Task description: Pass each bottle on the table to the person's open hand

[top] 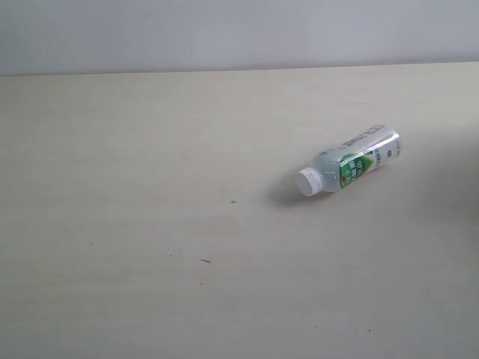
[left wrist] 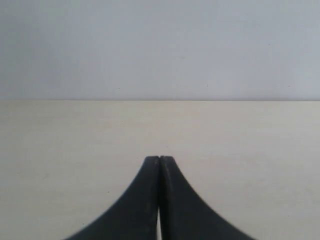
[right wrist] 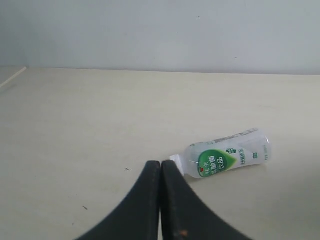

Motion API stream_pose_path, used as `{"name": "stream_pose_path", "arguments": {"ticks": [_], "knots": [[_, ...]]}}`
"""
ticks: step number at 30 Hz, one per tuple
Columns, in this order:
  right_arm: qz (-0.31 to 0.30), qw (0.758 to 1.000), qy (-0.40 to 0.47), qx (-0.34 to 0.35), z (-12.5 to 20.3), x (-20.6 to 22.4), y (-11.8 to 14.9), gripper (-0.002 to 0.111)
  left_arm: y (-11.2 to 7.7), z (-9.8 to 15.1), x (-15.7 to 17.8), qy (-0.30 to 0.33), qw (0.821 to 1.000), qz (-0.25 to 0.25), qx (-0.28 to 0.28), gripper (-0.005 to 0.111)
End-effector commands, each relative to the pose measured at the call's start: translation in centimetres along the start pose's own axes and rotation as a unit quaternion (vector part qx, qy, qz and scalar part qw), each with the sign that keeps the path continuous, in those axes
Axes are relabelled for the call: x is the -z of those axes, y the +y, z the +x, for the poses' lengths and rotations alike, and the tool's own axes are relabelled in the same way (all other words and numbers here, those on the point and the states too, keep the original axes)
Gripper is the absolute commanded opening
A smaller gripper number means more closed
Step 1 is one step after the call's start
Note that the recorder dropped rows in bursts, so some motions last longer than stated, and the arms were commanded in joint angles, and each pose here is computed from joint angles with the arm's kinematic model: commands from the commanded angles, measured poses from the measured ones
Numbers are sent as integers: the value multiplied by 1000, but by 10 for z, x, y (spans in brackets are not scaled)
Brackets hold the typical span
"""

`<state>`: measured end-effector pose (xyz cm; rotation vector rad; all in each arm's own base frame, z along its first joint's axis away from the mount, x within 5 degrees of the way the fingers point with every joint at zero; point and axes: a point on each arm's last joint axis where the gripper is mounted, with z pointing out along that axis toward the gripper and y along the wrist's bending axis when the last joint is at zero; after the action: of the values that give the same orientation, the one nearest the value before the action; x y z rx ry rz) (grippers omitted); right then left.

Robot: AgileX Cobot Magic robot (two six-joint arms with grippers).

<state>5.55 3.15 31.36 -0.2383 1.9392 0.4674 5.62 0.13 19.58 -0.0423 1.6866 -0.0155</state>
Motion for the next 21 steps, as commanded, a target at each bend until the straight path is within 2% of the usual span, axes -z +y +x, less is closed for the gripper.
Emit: {"name": "stream_pose_path", "arguments": {"ticks": [1, 21], "knots": [[2, 1000, -3, 1, 0, 0, -1, 0, 0, 1, 0, -3, 1000, 0, 0, 0], [-1, 1000, -3, 9, 0, 0, 0, 0, 0, 1, 0, -3, 1000, 0, -1, 0]]}}
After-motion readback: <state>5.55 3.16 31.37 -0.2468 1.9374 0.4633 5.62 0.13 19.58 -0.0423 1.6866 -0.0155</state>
